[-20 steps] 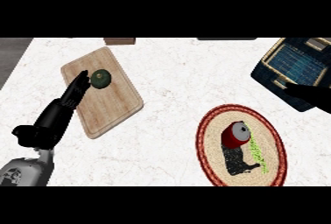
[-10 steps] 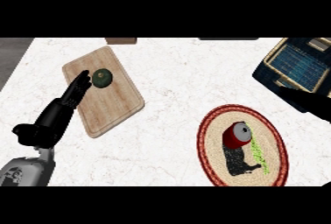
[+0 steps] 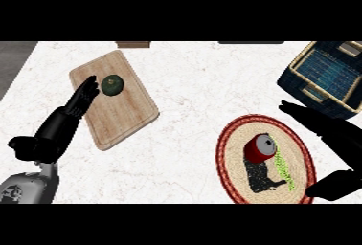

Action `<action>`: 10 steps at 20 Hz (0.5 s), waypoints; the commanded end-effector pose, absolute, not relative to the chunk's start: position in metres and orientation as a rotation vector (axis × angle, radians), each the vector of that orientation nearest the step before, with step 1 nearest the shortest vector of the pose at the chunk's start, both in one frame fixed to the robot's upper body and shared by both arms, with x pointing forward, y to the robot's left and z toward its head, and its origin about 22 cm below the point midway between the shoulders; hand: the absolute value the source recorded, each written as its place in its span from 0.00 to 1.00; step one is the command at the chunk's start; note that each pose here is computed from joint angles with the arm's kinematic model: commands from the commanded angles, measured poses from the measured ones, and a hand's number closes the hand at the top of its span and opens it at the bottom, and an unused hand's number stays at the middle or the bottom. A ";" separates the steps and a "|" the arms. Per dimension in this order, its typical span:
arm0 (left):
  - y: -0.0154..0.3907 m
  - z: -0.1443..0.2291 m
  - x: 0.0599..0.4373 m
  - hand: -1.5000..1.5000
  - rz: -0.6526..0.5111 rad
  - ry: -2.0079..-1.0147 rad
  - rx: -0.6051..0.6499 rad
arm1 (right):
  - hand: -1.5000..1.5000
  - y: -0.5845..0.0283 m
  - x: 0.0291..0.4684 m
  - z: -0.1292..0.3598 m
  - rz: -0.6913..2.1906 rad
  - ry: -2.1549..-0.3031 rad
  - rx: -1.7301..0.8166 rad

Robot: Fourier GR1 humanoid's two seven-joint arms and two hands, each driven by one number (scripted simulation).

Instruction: Pick the can from the placemat and place it in the basket

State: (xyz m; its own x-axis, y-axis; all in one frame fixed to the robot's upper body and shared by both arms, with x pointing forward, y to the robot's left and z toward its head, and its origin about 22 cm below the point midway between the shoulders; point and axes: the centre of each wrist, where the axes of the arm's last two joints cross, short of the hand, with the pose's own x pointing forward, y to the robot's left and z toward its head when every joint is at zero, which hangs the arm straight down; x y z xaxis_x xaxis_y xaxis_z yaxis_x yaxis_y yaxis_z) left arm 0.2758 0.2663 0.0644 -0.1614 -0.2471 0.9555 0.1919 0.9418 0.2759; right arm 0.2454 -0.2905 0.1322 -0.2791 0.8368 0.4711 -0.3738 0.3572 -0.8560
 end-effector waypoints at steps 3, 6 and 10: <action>0.259 0.063 0.292 0.50 -0.384 -1.677 0.046 | 0.00 -0.285 0.251 0.100 1.250 -1.421 -0.490; 0.273 0.053 0.269 0.50 -0.385 -1.690 0.057 | 0.00 -0.269 0.272 0.075 1.247 -1.413 -0.512; 0.273 0.058 0.283 0.50 -0.378 -1.689 0.031 | 0.00 -0.273 0.258 0.093 1.251 -1.460 -0.447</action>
